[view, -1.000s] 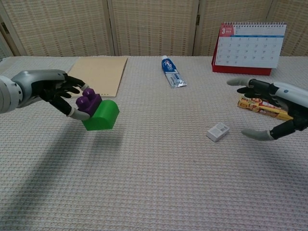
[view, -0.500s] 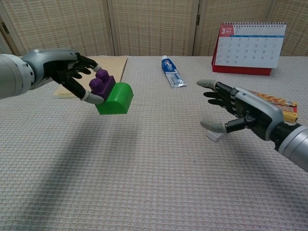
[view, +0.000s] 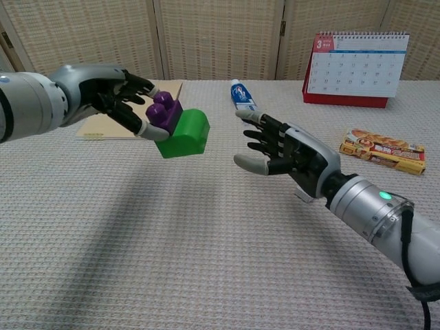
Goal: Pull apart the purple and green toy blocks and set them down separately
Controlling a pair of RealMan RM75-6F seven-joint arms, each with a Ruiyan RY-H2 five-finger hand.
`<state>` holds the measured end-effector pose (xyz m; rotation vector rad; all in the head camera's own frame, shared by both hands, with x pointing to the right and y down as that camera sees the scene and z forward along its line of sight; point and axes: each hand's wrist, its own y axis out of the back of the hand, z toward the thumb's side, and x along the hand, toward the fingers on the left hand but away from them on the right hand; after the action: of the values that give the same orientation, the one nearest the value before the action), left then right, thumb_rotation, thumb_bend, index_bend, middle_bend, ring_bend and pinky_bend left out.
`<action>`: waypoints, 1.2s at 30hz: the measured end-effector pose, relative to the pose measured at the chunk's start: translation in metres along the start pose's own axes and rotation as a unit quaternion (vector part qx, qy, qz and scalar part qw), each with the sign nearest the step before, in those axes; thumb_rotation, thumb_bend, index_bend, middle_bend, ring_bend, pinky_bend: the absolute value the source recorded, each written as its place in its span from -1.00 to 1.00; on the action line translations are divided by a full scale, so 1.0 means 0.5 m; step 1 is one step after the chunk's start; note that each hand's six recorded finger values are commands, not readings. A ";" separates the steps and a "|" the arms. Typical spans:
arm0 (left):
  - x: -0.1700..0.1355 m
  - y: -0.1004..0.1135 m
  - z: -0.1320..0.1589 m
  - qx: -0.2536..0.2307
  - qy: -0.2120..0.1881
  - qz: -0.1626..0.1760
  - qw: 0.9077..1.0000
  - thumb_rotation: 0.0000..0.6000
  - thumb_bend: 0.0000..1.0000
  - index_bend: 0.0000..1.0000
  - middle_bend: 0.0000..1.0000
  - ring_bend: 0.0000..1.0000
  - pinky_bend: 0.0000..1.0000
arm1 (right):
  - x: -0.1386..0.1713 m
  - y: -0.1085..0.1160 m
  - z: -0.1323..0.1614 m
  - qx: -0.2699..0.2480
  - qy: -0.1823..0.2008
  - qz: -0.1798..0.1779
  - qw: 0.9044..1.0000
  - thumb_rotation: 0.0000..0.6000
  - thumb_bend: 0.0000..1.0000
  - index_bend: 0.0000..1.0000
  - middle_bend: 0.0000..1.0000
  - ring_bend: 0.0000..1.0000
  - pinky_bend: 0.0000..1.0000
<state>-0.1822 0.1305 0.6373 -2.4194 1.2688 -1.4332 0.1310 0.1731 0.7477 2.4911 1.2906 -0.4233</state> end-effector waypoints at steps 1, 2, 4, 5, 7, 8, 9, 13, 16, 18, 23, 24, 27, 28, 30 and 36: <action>0.000 -0.002 0.003 0.000 -0.001 0.000 1.000 1.00 -0.29 0.17 -0.75 -0.99 -0.90 | -0.002 -0.005 0.000 -0.004 0.000 0.002 1.000 1.00 -0.33 -0.74 -1.00 -1.00 -1.00; 0.000 -0.003 0.005 -0.001 -0.002 0.000 1.000 1.00 -0.29 0.17 -0.75 -0.99 -0.90 | -0.004 -0.011 0.000 -0.009 0.000 0.003 1.000 1.00 -0.33 -0.73 -1.00 -1.00 -1.00; -0.001 -0.005 0.010 -0.002 -0.006 0.002 1.000 1.00 -0.29 0.17 -0.75 -0.99 -0.90 | -0.008 -0.016 0.000 -0.017 0.001 0.002 1.000 1.00 -0.33 -0.71 -1.00 -1.00 -1.00; -0.002 -0.006 0.013 -0.004 -0.008 0.003 1.000 1.00 -0.29 0.17 -0.75 -0.99 -0.90 | -0.010 -0.019 0.000 -0.023 0.002 0.000 1.000 1.00 -0.33 -0.71 -1.00 -1.00 -1.00; -0.003 -0.011 0.019 -0.010 -0.012 0.003 1.000 1.00 -0.29 0.17 -0.75 -0.99 -0.90 | -0.012 -0.023 0.000 -0.032 0.001 0.000 0.999 1.00 -0.33 -0.71 -1.00 -1.00 -1.00; -0.003 -0.014 0.021 -0.012 -0.013 0.002 1.000 1.00 -0.29 0.17 -0.75 -0.99 -0.90 | -0.011 -0.027 -0.002 -0.038 0.001 0.001 0.999 1.00 -0.33 -0.71 -1.00 -1.00 -1.00; -0.003 -0.017 0.022 -0.013 -0.014 0.001 1.000 1.00 -0.29 0.17 -0.75 -0.99 -0.90 | -0.011 -0.031 -0.003 -0.043 0.000 0.002 0.999 1.00 -0.33 -0.70 -1.00 -1.00 -1.00; 0.001 -0.025 0.025 -0.017 -0.015 0.001 1.000 1.00 -0.29 0.17 -0.75 -1.00 -0.90 | -0.011 -0.046 -0.004 -0.057 -0.001 0.009 0.998 1.00 -0.33 -0.70 -1.00 -1.00 -1.00; 0.002 -0.025 0.027 -0.024 -0.018 0.001 1.000 1.00 -0.29 0.17 -0.75 -1.00 -0.90 | -0.018 -0.053 0.006 -0.070 0.003 0.013 0.997 1.00 -0.33 -0.70 -1.00 -1.00 -1.00; 0.002 -0.026 0.028 -0.028 -0.019 0.001 0.999 1.00 -0.29 0.17 -0.75 -1.00 -0.90 | -0.018 -0.056 0.011 -0.083 0.005 0.013 0.996 1.00 -0.33 -0.70 -1.00 -1.00 -1.00; 0.003 -0.037 0.029 -0.034 -0.021 -0.005 0.999 1.00 -0.29 0.17 -0.75 -1.00 -0.90 | -0.018 -0.062 0.016 -0.093 0.006 0.015 0.996 1.00 -0.33 -0.68 -1.00 -1.00 -1.00; 0.002 -0.039 0.030 -0.034 -0.022 -0.006 0.999 1.00 -0.29 0.16 -0.75 -1.00 -0.90 | -0.018 -0.063 0.016 -0.092 0.006 0.015 0.996 1.00 -0.33 -0.65 -1.00 -1.00 -1.00; 0.002 -0.044 0.033 -0.035 -0.024 -0.005 0.999 1.00 -0.29 0.15 -0.75 -1.00 -0.90 | -0.018 -0.066 0.019 -0.096 0.008 0.017 0.995 1.00 -0.33 -0.50 -1.00 -1.00 -1.00; 0.002 -0.045 0.033 -0.035 -0.024 -0.004 0.999 1.00 -0.29 0.15 -0.75 -1.00 -0.90 | -0.018 -0.066 0.020 -0.095 0.008 0.016 0.995 1.00 -0.33 -0.45 -1.00 -1.00 -1.00; 0.002 -0.047 0.034 -0.035 -0.024 -0.005 0.999 1.00 -0.29 0.15 -0.75 -1.00 -0.90 | -0.018 -0.064 0.023 -0.095 0.012 0.012 0.995 1.00 -0.33 -0.34 -1.00 -1.00 -1.00; 0.004 -0.058 0.035 -0.038 -0.022 -0.009 0.999 1.00 -0.29 0.14 -0.75 -1.00 -0.90 | -0.019 -0.054 0.025 -0.112 0.012 -0.010 0.994 1.00 -0.33 0.14 -0.94 -1.00 -1.00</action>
<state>-0.1510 0.1425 0.6410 -2.5033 1.3189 -1.3507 0.1021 0.1758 0.7366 2.3053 1.2969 -0.2395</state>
